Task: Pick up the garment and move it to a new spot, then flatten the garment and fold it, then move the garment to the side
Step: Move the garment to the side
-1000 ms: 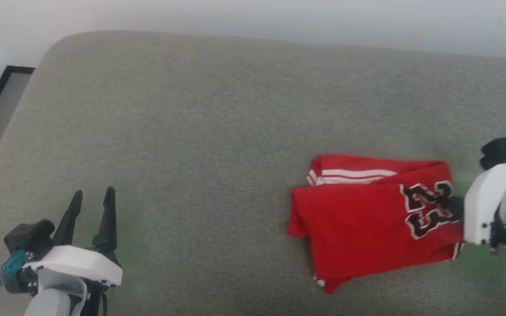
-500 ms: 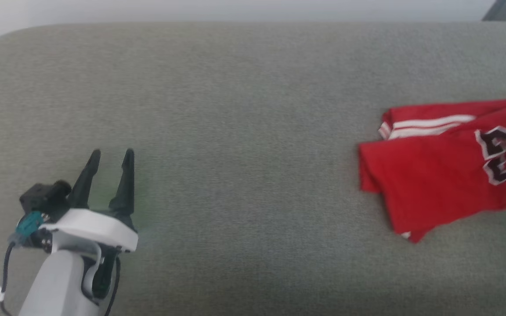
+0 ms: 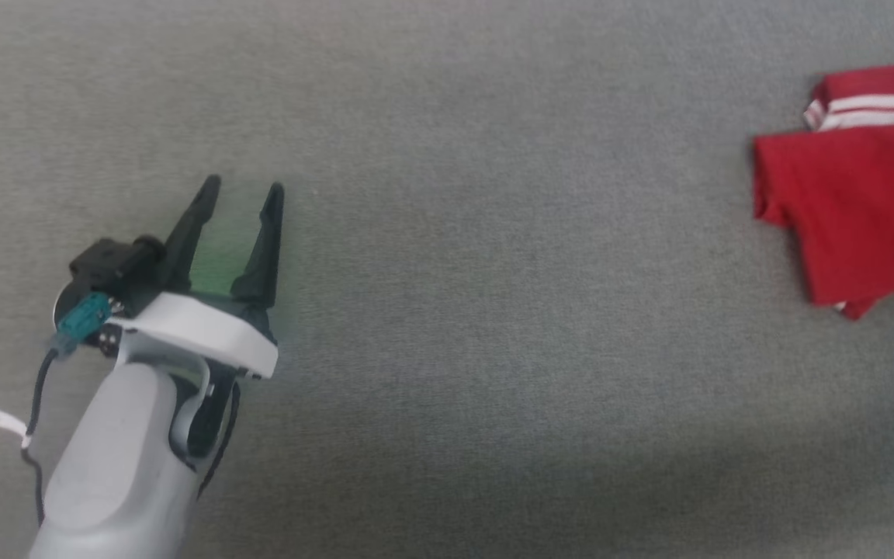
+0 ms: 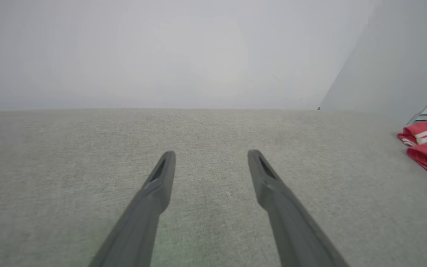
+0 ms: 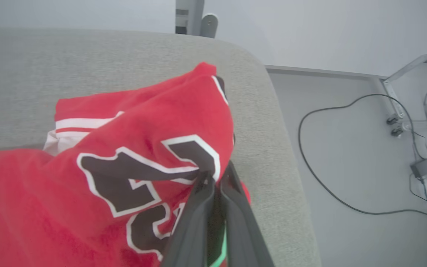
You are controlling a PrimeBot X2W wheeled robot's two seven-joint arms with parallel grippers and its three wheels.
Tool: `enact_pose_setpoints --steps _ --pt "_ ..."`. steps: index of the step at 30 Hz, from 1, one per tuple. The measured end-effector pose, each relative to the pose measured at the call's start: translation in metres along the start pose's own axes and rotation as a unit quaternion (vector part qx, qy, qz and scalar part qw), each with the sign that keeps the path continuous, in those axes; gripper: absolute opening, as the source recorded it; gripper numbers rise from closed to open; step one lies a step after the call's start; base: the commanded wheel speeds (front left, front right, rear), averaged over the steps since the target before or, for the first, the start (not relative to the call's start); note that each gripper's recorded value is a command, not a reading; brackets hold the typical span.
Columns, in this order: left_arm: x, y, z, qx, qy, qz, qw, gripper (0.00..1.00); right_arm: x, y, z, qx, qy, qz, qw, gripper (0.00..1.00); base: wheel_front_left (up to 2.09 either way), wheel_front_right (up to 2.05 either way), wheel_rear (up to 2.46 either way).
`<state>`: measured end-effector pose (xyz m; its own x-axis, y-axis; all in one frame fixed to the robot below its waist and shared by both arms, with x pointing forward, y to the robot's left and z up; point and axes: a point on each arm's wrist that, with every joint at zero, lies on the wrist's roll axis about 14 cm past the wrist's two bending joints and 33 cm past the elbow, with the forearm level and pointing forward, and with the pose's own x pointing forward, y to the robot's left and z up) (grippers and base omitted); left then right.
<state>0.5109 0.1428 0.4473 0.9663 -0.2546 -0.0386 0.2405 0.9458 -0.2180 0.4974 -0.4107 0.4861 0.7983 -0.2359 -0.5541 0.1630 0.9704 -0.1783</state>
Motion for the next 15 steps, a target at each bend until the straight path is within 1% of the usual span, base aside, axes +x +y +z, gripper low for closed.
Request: enact_pose_setpoints --steps 7,15 --pt "0.029 -0.024 -0.017 -0.001 0.012 -0.046 0.999 1.00 0.008 -0.038 0.002 -0.022 -0.011 -0.058 0.998 0.00 0.00 0.00 0.00" --pt "0.053 -0.044 -0.036 0.001 0.025 -0.087 0.996 1.00 0.014 -0.074 0.006 -0.060 -0.027 -0.119 0.991 0.00 0.00 0.00 0.00"
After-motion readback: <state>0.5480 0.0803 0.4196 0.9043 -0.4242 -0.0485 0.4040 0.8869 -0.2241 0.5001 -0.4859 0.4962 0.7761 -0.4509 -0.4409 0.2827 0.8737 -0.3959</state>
